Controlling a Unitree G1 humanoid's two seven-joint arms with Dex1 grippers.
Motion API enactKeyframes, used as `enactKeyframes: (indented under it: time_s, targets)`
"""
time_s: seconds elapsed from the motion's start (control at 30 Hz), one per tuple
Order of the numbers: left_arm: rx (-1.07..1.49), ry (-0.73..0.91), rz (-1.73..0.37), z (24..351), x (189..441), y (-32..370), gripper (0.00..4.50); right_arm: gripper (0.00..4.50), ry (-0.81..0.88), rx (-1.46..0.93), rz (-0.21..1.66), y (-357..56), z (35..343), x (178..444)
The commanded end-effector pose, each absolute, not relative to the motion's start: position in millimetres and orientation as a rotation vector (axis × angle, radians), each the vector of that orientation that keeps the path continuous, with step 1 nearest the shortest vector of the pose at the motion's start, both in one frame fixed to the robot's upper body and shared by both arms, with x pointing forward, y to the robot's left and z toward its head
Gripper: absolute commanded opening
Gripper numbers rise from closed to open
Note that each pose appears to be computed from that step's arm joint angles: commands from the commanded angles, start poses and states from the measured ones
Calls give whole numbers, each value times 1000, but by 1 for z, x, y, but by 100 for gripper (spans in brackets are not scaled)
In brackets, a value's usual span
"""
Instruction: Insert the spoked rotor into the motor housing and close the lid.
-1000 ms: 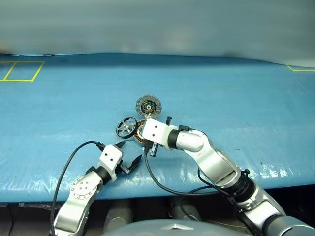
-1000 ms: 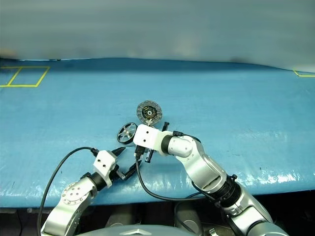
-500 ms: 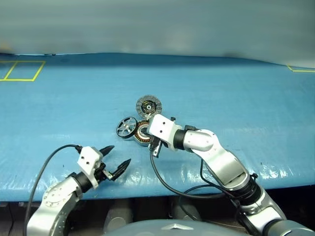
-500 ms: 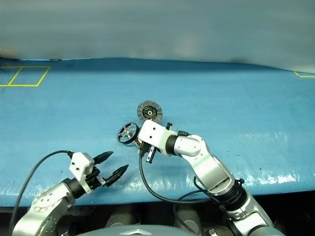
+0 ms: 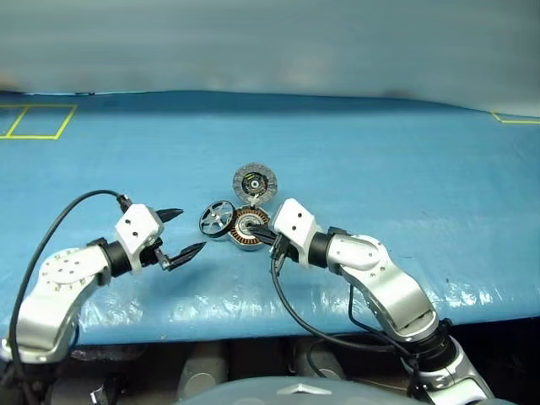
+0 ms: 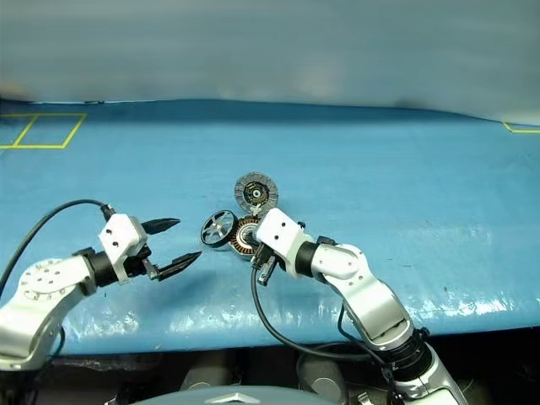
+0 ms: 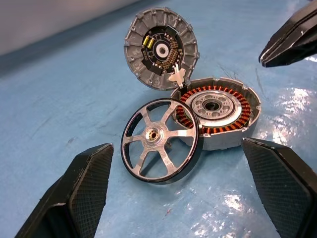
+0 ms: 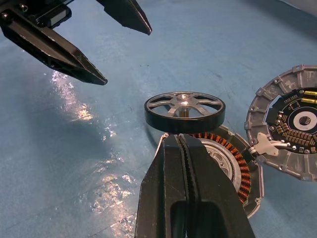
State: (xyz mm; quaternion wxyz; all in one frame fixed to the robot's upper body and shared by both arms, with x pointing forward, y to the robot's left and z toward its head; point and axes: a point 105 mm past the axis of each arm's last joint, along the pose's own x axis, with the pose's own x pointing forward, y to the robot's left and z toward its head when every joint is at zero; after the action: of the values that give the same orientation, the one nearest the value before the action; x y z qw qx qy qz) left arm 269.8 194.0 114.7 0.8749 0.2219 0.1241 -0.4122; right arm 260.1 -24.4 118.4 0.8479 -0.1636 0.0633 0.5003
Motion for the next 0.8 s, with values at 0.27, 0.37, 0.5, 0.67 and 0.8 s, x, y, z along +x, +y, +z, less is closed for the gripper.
enactKeyframes:
  time_s: [0.27,0.37,0.5,0.67,0.8]
  targets:
    - [764,469,-1130,139,313,201,450,3,102,-318,1025,-29,126,256]
    - [801,555,-1200,143,323,201,450,3,111,-279,1013,-31,124,255]
    - [833,627,-1274,152,334,194,450,3,136,-223,991,-37,116,254]
    - [886,719,-1350,156,343,182,450,3,172,-182,954,-43,107,255]
    - [892,743,-1354,158,352,172,450,3,183,-164,933,-47,104,256]
